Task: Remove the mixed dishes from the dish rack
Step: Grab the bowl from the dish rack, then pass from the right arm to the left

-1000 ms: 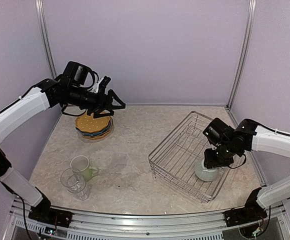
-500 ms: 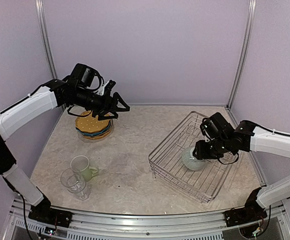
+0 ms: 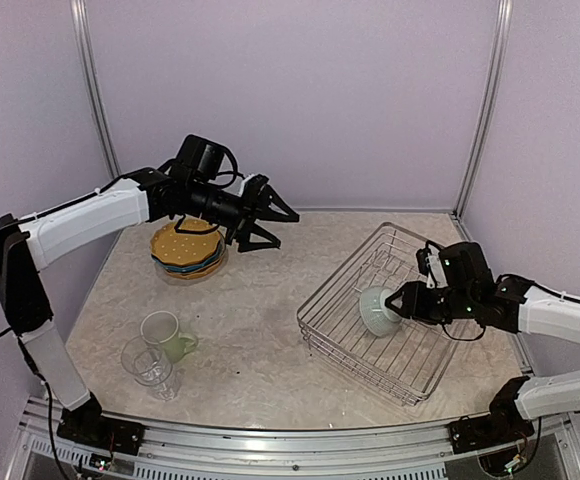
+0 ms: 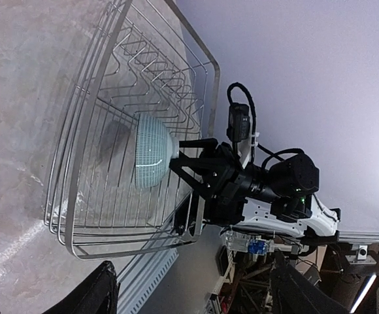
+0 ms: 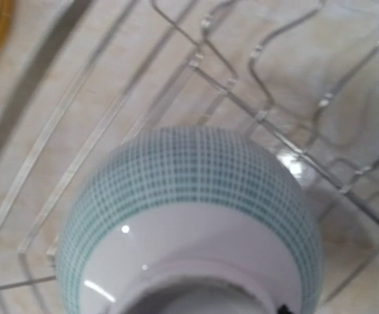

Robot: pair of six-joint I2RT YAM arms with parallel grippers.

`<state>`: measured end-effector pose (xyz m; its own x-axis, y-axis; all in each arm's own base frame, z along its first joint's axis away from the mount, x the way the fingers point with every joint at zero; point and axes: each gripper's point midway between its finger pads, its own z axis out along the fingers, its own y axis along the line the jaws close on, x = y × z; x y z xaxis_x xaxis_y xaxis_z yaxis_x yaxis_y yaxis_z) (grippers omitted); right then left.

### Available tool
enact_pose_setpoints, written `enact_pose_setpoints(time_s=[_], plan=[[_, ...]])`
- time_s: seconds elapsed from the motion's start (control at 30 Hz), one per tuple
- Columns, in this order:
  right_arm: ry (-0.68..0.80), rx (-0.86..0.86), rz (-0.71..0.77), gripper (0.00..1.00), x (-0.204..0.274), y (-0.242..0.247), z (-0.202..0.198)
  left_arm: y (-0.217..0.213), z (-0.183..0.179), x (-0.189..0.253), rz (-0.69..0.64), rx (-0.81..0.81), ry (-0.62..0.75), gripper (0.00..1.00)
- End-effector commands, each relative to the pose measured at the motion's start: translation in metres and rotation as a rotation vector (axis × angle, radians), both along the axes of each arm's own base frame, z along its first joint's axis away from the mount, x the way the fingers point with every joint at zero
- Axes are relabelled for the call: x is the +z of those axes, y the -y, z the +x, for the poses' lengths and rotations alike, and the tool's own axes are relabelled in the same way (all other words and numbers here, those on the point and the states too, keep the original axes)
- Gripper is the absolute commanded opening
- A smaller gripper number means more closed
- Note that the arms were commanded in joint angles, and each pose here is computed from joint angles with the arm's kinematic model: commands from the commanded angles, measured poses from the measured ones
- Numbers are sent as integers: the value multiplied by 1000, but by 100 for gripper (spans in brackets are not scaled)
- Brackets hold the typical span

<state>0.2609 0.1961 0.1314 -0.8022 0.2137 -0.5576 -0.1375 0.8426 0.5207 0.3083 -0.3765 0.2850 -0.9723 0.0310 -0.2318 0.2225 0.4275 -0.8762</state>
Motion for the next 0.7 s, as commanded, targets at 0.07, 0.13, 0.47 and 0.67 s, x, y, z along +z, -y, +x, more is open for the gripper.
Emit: enact_pose_setpoints(time_s=[0.07, 0.13, 0.47, 0.67], plan=[[165, 33, 257, 25, 54, -21, 9, 58, -12, -22, -73, -109, -184, 74], [186, 41, 301, 25, 61, -22, 7, 74, -15, -29, -100, -142, -226, 72], [294, 56, 424, 25, 91, -18, -7, 123, -26, -53, -173, -244, -339, 70], [312, 86, 461, 25, 97, -21, -12, 144, -31, -54, -255, -312, -399, 67]])
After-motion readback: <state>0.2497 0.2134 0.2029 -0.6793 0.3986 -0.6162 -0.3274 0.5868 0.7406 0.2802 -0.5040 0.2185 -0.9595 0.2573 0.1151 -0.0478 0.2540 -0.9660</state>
